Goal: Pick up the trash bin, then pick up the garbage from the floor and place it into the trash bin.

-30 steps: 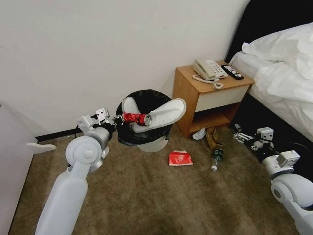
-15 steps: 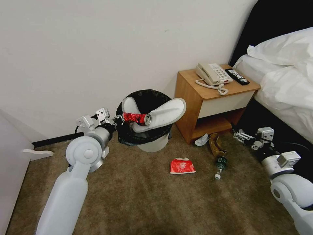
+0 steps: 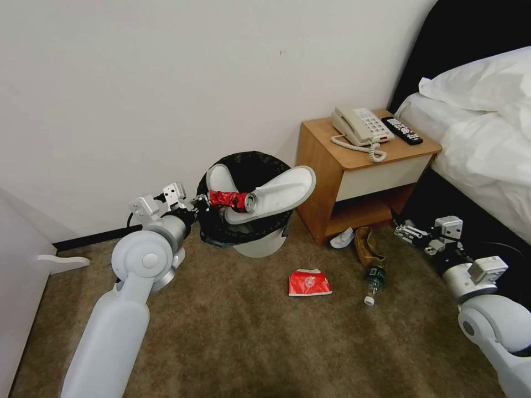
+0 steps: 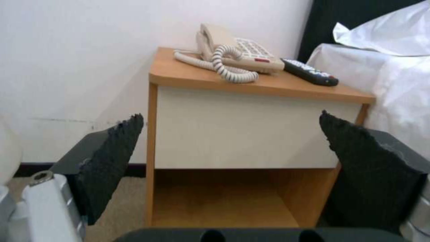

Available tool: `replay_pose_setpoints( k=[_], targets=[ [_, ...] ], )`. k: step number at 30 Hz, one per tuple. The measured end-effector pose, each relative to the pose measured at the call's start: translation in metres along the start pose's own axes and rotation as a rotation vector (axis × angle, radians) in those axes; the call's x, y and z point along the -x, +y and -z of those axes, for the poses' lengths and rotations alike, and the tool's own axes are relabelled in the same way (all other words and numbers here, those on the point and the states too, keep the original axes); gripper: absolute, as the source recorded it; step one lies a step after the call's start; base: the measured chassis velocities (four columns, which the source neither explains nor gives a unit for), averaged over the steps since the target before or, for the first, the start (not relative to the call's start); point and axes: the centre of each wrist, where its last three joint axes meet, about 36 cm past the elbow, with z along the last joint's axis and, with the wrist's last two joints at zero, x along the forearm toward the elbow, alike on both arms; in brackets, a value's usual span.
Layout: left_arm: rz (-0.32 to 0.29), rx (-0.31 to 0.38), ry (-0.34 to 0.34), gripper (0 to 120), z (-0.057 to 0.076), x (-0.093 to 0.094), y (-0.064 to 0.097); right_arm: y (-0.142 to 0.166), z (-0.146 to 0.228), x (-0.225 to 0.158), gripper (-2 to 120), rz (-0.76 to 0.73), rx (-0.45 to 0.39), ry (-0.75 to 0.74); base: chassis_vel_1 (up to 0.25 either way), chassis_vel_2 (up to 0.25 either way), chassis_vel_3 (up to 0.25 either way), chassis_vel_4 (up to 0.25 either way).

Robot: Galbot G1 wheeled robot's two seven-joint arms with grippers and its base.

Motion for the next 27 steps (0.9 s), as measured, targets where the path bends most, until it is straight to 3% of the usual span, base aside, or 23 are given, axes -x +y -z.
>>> replay_pose_setpoints(
  k=[27],
  targets=[
    [0.002,0.0,0.001,4,0.0005,0.0019,0.002,-0.0011,-0.0024,0.0009,100,0.016,-0.001,0.007,-0.012,0.015,0.011,-0.014]
  ],
)
